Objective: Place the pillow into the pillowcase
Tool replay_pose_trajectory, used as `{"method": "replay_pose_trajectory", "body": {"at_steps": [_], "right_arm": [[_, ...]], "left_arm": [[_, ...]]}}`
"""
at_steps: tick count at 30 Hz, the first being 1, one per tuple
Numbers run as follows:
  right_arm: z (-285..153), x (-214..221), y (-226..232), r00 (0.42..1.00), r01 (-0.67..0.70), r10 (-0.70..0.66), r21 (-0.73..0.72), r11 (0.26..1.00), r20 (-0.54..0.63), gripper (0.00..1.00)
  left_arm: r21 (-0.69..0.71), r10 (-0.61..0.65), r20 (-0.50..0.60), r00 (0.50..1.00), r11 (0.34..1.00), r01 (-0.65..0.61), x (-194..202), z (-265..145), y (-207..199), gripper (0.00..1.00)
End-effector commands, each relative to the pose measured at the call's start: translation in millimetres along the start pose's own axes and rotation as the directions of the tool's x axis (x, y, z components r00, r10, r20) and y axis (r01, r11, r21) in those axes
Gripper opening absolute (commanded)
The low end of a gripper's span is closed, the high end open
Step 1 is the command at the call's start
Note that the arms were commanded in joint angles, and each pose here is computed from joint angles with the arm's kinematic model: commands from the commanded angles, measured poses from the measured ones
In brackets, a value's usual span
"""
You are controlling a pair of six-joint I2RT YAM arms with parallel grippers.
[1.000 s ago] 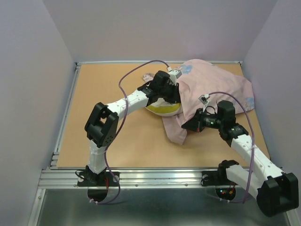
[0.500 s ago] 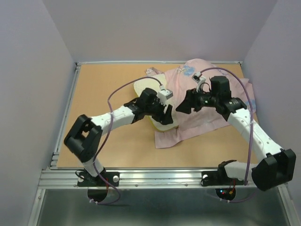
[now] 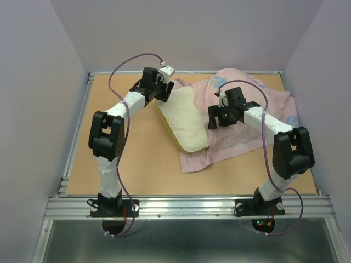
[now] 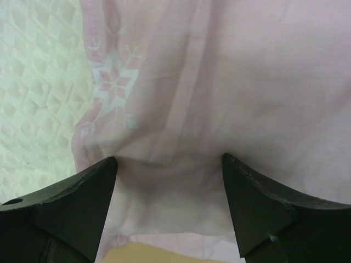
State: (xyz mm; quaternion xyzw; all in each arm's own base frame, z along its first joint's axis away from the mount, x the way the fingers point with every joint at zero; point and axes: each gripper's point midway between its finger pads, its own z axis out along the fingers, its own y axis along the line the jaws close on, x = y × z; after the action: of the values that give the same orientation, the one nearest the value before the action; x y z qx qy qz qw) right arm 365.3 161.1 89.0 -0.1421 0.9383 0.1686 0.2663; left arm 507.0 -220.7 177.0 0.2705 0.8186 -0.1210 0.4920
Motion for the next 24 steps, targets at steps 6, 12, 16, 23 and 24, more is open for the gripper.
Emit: {"method": "replay_pose_trajectory", "body": {"at_steps": [6,12,16,23,24], "right_arm": [[0.3,1.4,-12.0,0.981,0.190,-0.189,0.020,0.982,-0.030,0.83],[0.4,-15.7,-12.4,0.967,0.255,-0.255,0.018,0.967,-0.005,0.83],[-27.3,-9.5,-14.5,0.941,0.337,-0.337,0.045,0.940,-0.012,0.83],[-100.7,-10.8,8.2,0.885,0.463,-0.463,0.017,0.886,0.055,0.94],[-107.7,-11.5,15.2,0.876,0.479,-0.477,-0.008,0.878,0.076,1.00]], "left_arm": [[0.429,0.186,-0.222,0.957,0.900,-0.076,100.4,7.1,-64.8,0.51],[0.711,0.276,-0.214,0.937,0.702,-0.045,147.3,-85.6,-191.5,0.43],[0.814,0.330,-0.216,0.919,0.581,-0.017,171.7,-142.4,-255.6,0.43],[0.804,0.268,-0.157,0.951,0.594,-0.034,130.8,-166.5,-262.9,0.58],[0.765,0.209,-0.157,0.965,0.644,-0.015,116.5,-159.6,-244.3,0.63]]}}
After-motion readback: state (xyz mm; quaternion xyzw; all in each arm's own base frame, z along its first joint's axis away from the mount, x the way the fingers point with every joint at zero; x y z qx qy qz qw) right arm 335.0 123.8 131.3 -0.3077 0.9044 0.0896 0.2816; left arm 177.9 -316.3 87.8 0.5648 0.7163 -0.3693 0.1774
